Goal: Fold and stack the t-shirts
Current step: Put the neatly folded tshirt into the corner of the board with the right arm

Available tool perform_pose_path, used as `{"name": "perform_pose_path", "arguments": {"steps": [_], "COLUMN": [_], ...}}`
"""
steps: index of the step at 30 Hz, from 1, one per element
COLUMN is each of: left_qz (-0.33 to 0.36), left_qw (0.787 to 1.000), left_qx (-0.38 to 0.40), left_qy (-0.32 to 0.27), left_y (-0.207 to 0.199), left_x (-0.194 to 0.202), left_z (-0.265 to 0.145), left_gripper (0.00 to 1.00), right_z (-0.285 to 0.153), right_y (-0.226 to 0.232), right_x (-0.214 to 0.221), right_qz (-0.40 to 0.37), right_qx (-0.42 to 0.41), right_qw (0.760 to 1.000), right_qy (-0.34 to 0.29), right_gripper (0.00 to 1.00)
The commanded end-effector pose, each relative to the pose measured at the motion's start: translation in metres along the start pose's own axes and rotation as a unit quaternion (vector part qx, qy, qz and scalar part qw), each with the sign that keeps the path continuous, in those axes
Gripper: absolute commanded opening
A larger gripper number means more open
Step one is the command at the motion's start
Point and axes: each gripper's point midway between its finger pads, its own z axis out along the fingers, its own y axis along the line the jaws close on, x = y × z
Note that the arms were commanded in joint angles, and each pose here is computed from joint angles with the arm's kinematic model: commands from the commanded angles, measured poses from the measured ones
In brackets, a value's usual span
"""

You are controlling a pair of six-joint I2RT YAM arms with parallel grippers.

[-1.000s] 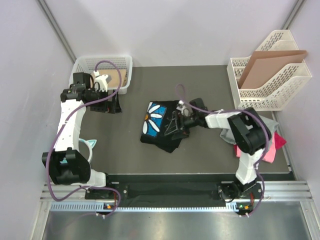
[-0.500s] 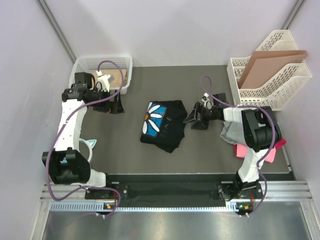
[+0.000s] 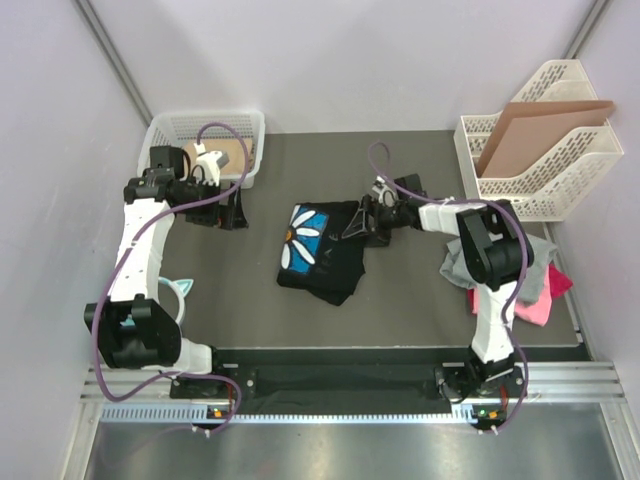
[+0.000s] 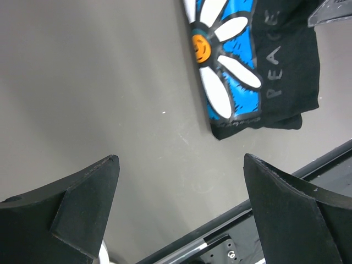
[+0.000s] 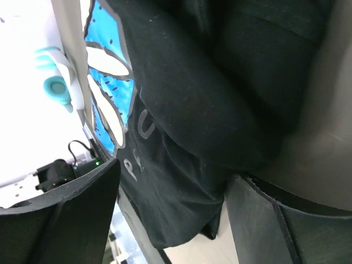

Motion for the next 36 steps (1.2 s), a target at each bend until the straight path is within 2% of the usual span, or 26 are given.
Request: {"name": "perform_pose_path", "arguments": {"steps": [1, 7, 10, 12, 14, 16, 17, 22, 26, 36], "left_qz": [0.028, 0.045, 0.039, 0.057, 0.079, 0.098, 0.100, 0.100, 0.093, 0.082], "left_qw": [0.999, 0.998, 0.999, 0.997, 0.997, 0.994, 0.993, 0.987, 0.978, 0.977], "left_qx": [-0.011, -0.028, -0.007, 0.043, 0.005, 0.018, 0.020, -0.003, -0.037, -0.034], "left_qy": [-0.015, -0.020, -0.029, -0.009, 0.023, 0.039, 0.066, 0.127, 0.181, 0.192], "left_y": [-0.002, -0.002, -0.009, -0.040, -0.038, -0.052, -0.054, -0.033, -0.008, -0.002], "left_x": [-0.010, -0.011, -0.012, -0.009, -0.003, 0.001, 0.009, 0.034, 0.071, 0.086], "left_z": [-0.015, -0.027, -0.022, 0.004, 0.035, 0.059, 0.075, 0.114, 0.136, 0.157], "left_gripper": [0.99, 0.99, 0.99, 0.99, 0.99, 0.99, 0.99, 0.99, 0.99, 0.99], "right_z": [0.037, 0.066, 0.077, 0.078, 0.076, 0.073, 0.071, 0.067, 0.060, 0.055], "right_y": [-0.044, -0.036, -0.037, -0.037, -0.032, -0.029, -0.025, -0.028, -0.029, -0.030], "right_x": [0.036, 0.069, 0.083, 0.086, 0.083, 0.081, 0.078, 0.076, 0.074, 0.067], "right_qz": [0.008, 0.017, 0.014, 0.015, 0.014, 0.012, 0.009, 0.018, 0.020, 0.022], "right_qx": [0.080, 0.063, 0.067, 0.069, 0.065, 0.066, 0.063, 0.064, 0.062, 0.060], "right_qw": [0.996, 0.996, 0.995, 0.995, 0.996, 0.996, 0.997, 0.997, 0.997, 0.997], "right_qy": [0.035, 0.056, 0.069, 0.069, 0.064, 0.060, 0.055, 0.048, 0.040, 0.033], "right_gripper": [0.73, 0.66, 0.66, 0.67, 0.68, 0.70, 0.70, 0.70, 0.70, 0.70]}}
